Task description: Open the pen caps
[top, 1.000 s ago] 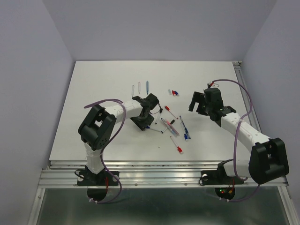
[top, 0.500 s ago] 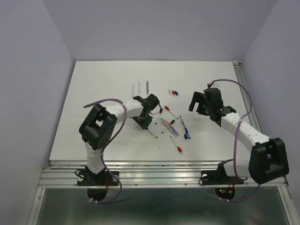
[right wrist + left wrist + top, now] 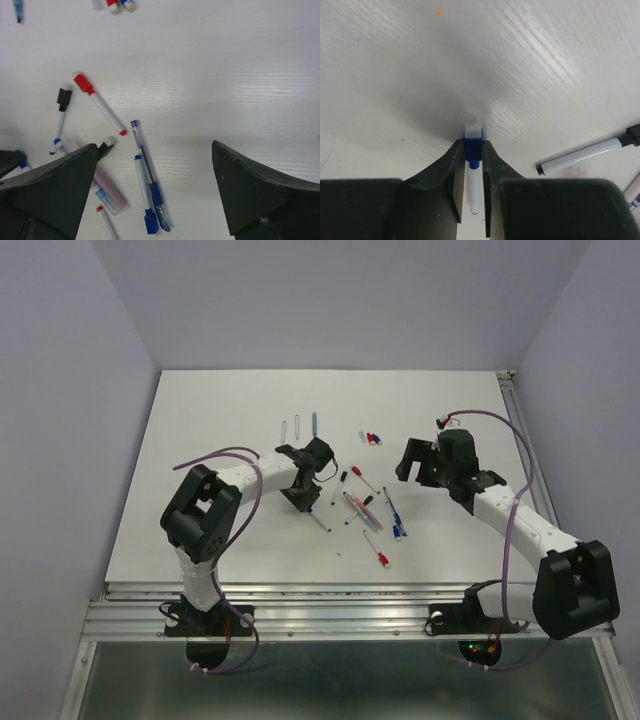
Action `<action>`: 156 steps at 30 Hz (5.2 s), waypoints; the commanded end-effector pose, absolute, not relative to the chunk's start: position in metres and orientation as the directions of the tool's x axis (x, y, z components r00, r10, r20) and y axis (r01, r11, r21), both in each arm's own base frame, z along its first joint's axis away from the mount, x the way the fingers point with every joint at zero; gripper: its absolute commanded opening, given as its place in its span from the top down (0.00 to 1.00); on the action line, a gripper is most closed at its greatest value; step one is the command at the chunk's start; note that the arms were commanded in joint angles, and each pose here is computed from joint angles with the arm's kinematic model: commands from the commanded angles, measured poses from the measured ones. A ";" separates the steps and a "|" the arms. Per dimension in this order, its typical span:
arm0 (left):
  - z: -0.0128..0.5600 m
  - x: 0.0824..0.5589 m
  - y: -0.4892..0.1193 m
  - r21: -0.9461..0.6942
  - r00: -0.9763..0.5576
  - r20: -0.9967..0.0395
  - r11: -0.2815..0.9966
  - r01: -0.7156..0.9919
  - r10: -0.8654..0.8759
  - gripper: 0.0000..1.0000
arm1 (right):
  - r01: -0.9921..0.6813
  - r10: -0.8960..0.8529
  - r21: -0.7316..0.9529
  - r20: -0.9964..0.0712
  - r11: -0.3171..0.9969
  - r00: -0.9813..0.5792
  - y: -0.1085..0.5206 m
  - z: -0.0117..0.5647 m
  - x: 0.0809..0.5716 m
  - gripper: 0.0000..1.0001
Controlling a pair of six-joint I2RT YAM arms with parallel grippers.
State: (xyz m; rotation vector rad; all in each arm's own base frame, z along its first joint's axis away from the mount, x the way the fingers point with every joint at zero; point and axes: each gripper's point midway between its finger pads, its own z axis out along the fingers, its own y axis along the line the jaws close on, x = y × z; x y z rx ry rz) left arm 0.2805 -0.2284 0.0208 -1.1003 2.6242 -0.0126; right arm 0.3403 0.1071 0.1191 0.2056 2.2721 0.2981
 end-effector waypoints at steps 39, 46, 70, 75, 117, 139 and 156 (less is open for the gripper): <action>0.223 0.350 -0.227 -0.682 -0.450 -0.545 0.686 -0.253 -0.708 1.00 | -0.633 -0.094 0.675 -0.653 0.378 -0.752 0.360 0.180 0.224 0.99; 0.240 0.433 -0.166 -0.664 -0.272 -0.602 0.660 -0.351 -0.751 1.00 | -0.627 -0.179 0.724 -0.602 0.286 -0.778 0.346 0.181 0.141 0.99; 0.149 0.510 -0.319 -0.527 -0.706 -0.591 0.850 -0.029 -0.390 1.00 | -0.112 0.330 0.441 -0.796 0.891 -0.507 0.185 0.216 0.306 0.99; 0.137 0.519 -0.352 -0.530 -0.744 -0.575 0.848 0.023 -0.339 0.99 | -0.081 0.319 0.411 -0.804 0.908 -0.503 0.174 0.206 0.303 0.99; 0.205 0.468 -0.299 -0.504 -0.730 -0.613 0.861 0.066 -0.302 0.13 | -0.043 0.292 0.364 -0.807 0.930 -0.514 0.196 0.199 0.352 0.96; 0.104 0.298 -0.194 -0.478 -0.796 -0.477 0.870 -0.121 -0.373 0.02 | -0.154 0.091 0.229 -0.790 0.961 -0.606 0.315 0.105 0.519 0.96; 0.112 0.293 -0.193 -0.471 -0.800 -0.497 0.878 -0.078 -0.337 0.01 | -0.152 0.104 0.280 -0.723 0.948 -0.683 0.347 0.044 0.540 0.83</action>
